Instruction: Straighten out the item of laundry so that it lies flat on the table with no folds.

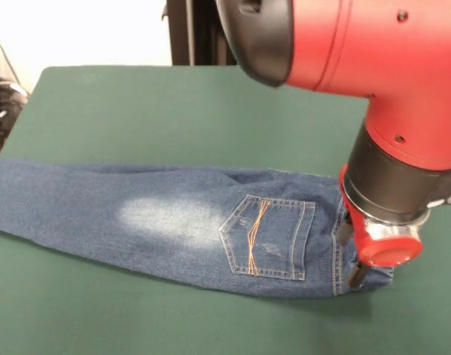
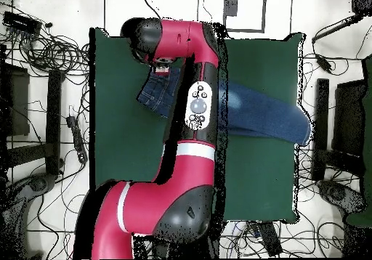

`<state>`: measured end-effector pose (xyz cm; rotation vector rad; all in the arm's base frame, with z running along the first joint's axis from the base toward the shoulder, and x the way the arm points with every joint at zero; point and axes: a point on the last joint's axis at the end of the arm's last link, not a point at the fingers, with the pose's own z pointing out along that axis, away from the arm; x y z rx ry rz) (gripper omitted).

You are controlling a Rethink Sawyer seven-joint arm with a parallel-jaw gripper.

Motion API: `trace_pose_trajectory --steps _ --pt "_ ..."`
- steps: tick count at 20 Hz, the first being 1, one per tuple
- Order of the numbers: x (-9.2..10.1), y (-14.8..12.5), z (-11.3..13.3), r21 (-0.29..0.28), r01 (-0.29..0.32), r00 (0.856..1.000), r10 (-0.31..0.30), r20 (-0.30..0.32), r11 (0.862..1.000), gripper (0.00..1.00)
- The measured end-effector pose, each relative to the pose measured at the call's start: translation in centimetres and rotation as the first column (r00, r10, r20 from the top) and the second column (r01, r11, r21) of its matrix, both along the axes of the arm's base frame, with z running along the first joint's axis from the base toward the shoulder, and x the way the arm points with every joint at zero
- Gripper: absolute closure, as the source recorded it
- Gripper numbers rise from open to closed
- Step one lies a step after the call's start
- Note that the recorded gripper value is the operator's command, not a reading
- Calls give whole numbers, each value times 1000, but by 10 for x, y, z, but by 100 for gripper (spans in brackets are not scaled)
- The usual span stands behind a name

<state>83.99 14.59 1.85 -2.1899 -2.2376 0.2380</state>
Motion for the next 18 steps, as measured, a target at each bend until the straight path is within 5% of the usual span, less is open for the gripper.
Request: trace_pose_trajectory --steps 18 --pt "-4 36 -28 58 -27 999 26 22 998 0"
